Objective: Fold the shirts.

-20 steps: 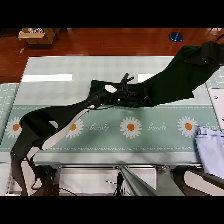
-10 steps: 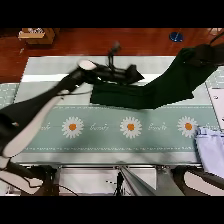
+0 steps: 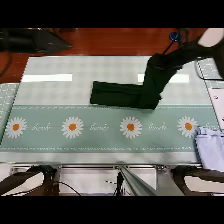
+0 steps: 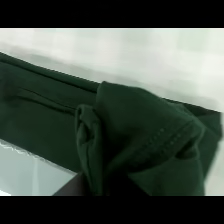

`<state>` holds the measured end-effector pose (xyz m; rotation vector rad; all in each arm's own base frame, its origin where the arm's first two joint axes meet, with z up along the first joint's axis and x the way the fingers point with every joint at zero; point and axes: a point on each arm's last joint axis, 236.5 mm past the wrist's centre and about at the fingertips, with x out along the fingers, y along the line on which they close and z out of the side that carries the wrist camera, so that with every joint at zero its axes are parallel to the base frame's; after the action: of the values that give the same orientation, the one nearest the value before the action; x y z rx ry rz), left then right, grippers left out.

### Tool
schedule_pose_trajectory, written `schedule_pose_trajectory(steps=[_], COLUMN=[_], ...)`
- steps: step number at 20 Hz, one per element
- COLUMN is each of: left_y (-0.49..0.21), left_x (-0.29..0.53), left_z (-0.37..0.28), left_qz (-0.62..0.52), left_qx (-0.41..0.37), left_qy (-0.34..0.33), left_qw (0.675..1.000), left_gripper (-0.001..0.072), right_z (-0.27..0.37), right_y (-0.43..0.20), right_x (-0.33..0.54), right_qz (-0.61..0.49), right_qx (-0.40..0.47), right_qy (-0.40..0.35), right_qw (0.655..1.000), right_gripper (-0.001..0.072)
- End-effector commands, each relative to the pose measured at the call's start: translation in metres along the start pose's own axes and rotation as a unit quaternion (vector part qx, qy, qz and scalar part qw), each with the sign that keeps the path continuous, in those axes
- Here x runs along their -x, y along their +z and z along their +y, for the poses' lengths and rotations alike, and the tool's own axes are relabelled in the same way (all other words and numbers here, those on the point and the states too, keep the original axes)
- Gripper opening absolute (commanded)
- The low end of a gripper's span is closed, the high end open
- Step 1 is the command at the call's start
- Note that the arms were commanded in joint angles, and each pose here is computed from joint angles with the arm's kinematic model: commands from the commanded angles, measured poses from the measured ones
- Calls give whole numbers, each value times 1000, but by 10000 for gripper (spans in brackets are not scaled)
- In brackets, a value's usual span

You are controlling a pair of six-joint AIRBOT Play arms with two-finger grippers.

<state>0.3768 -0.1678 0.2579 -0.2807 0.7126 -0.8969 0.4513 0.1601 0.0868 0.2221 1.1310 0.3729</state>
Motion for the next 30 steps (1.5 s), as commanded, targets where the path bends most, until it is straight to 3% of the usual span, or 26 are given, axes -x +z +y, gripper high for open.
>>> schedule_pose_trajectory(steps=[1,5,9,10,14,18,19,21,22,23,24,30], left_y=[-15,-30,-67,-78,-108,-124,-127,-134,-137,-140,-144,-150], left_x=[62,58,32,25,3,-7,-8,-11,-11,-12,-12,-12], left_z=[20,27,36,38,50,65,67,73,77,81,85,88], left_qz=[4,14,55,67,86,88,92,103,108,115,121,133], left_qx=[-6,15,48,56,89,118,122,127,128,129,131,149], left_qy=[81,79,52,44,36,42,41,46,51,55,59,66], left_qw=[997,997,996,995,992,988,987,986,985,983,982,978], left_gripper=[17,18,18,18,18,23,48,223,309,355,355,342], right_z=[36,93,152,164,160,37,-4,-84,-111,-126,-133,-129], right_y=[-2,-11,-18,-18,-31,-34,-33,-35,-42,-49,-54,-64], right_x=[-64,-111,-125,-122,-92,-34,-15,19,27,28,22,-37], right_qz=[1,-6,-17,-21,10,54,62,88,109,123,132,170], right_qx=[-17,-20,-32,-27,39,95,93,71,52,24,-12,-127], right_qy=[12,57,126,142,147,-32,-90,-188,-203,-195,-168,6], right_qw=[1000,998,991,989,988,994,990,976,972,973,977,977], right_gripper=[32,40,472,511,520,519,518,512,514,535,584,584])
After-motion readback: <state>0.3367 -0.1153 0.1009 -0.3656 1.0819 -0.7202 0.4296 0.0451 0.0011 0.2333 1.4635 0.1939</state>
